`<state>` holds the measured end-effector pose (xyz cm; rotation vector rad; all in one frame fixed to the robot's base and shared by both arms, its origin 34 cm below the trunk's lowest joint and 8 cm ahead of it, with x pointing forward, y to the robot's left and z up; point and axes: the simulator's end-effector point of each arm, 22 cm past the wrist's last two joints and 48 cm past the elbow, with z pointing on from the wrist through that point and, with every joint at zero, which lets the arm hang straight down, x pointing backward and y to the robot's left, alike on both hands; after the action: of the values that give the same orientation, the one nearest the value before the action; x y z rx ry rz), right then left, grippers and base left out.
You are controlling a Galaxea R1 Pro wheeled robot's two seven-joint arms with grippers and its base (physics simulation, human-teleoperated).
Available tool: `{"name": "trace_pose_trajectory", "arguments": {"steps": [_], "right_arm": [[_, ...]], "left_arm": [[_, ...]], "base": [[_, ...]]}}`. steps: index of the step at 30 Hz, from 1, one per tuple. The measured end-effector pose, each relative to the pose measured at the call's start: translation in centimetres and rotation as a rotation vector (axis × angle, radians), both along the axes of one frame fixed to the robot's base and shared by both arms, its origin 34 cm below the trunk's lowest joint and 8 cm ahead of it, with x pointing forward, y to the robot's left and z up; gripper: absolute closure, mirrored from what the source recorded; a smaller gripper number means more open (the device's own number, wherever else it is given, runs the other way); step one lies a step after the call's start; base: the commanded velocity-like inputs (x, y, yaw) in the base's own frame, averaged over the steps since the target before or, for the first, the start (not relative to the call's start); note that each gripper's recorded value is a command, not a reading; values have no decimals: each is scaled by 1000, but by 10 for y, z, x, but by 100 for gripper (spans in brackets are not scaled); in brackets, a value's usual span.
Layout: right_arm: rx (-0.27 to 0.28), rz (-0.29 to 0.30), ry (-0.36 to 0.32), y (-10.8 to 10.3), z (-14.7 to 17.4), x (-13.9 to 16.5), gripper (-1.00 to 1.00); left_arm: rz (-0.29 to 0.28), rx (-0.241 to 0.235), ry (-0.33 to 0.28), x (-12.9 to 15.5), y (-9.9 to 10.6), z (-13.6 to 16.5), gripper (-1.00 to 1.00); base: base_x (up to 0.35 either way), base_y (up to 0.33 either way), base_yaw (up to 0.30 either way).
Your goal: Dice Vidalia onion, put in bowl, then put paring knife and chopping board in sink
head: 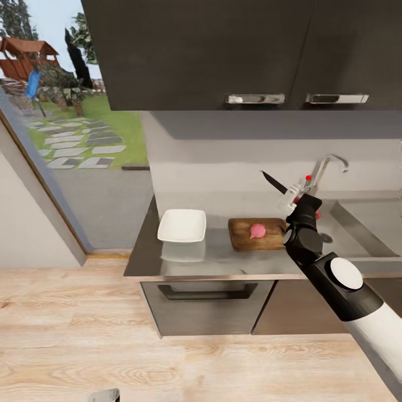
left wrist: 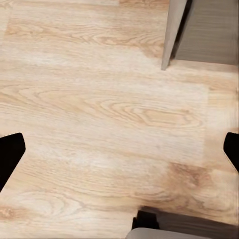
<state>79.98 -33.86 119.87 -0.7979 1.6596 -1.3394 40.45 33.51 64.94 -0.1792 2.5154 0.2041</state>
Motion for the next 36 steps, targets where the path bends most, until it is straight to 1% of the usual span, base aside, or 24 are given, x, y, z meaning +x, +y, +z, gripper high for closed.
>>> {"name": "trace_pose_trajectory", "arguments": {"steps": [3,6,9,12,15,17,24,27,30,33,36], "right_arm": [[2,-1,0,1,0,0,100],[5,10,-4,11,-1,0,100],[-46,42,-7,28,-2,0,100],[-109,111,15,61,-15,-2,100],[-129,145,28,77,-22,-4,100],[-126,161,32,87,-25,-5,100],[-113,179,36,100,-27,-5,100],[-89,193,45,113,-32,-6,100],[-74,195,69,122,-43,-4,100],[-63,201,79,131,-48,-4,100],[-58,203,83,134,-49,-4,100]], "left_arm": [[0,-1,4,-1,0,0,-100],[0,-1,9,-2,0,-1,-100],[1,-1,11,-2,0,-1,-100],[1,-2,11,-2,0,-1,-100],[1,-2,11,-2,0,-1,-100],[1,-2,11,-2,0,-1,-100],[2,-1,10,-2,0,-1,-100],[1,-1,10,-2,0,-1,-100],[2,0,9,-2,1,-1,-100],[2,0,9,-2,1,-1,-100],[2,0,9,-2,1,-1,-100]], "base": [[0,-297,0],[0,-297,0],[0,-296,0],[0,-296,0],[0,-296,0],[0,-295,0],[33,-227,0],[135,-73,0],[95,-20,0],[30,-6,0],[9,-2,0]]}}
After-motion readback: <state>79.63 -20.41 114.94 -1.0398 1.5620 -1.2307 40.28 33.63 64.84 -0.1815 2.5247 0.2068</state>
